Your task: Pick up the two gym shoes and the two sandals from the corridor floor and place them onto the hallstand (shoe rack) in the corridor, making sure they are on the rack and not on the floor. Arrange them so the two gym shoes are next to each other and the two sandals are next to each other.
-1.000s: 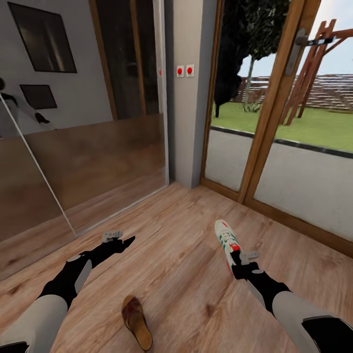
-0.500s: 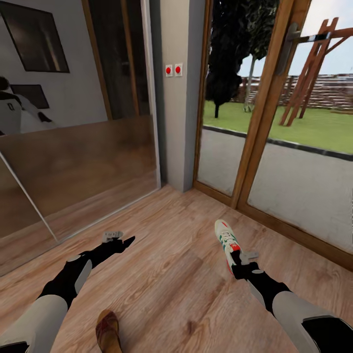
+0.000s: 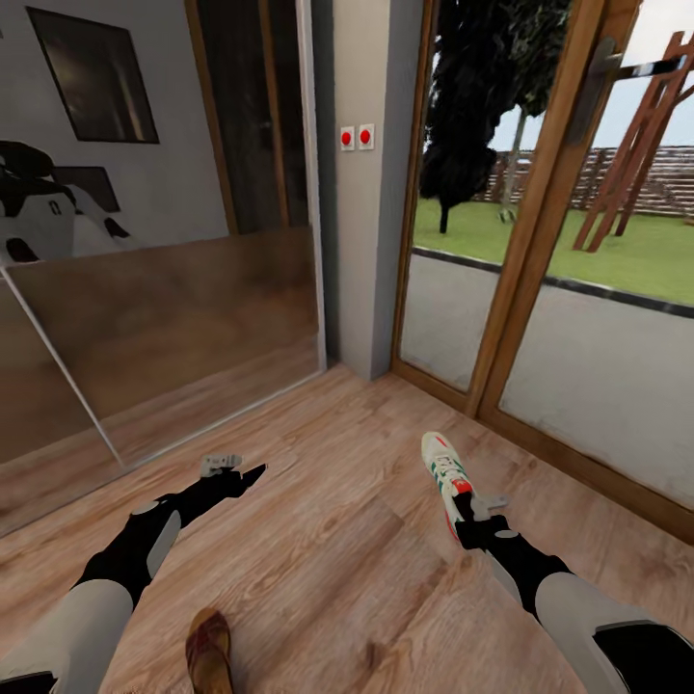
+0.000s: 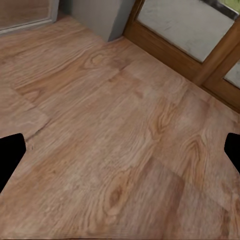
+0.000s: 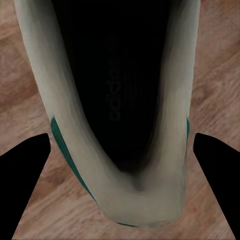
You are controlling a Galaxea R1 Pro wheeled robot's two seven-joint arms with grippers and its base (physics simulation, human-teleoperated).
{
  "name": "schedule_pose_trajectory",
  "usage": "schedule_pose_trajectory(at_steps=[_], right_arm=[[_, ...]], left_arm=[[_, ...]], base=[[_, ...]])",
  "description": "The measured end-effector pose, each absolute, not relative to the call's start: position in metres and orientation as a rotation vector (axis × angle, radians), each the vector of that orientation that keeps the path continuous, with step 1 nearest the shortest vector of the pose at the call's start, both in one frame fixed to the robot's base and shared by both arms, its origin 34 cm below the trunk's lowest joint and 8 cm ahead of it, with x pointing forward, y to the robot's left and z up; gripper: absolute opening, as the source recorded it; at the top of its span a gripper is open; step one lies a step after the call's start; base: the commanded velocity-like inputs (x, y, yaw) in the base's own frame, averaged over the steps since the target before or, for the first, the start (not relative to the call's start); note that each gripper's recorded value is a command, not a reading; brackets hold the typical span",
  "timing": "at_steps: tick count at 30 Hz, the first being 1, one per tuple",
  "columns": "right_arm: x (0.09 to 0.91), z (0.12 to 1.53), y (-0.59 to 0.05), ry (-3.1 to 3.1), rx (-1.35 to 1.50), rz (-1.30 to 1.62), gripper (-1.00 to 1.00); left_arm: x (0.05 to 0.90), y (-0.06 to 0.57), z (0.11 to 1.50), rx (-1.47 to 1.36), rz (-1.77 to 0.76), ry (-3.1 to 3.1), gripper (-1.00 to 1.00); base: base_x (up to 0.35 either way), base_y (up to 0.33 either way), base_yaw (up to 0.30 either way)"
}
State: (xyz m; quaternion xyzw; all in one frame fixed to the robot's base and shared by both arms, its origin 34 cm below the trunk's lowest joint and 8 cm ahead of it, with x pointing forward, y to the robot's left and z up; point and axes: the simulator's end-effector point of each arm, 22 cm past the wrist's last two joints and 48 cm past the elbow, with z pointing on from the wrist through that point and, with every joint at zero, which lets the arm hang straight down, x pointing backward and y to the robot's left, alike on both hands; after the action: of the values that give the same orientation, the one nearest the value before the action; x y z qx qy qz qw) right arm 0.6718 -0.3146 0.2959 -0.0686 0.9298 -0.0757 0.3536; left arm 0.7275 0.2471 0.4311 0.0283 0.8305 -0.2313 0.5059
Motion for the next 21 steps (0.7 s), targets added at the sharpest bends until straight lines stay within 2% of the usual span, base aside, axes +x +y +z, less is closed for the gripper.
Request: schedule_pose_trajectory(at_steps=[10,15,21], right_arm=[[0.663,0.288,-0.317,2.429,-0.179,-0.199,-1.0],[0.66,0.286,-0.317,2.437,-0.18,-0.201,-1.0],[0.658,0.284,-0.318,2.44,-0.18,-0.201,-1.0]], left_arm=[[0.727,0.247,0.431,0.068,-0.559,2.004,1.0],[0.727,0.247,0.431,0.068,-0.559,2.004,1.0],[0.727,0.246,0.431,0.068,-0.559,2.004,1.0]], base=[[0.0,-0.001,0.278],[0.006,-0.011,0.095],[0.096,-0.189,0.022]])
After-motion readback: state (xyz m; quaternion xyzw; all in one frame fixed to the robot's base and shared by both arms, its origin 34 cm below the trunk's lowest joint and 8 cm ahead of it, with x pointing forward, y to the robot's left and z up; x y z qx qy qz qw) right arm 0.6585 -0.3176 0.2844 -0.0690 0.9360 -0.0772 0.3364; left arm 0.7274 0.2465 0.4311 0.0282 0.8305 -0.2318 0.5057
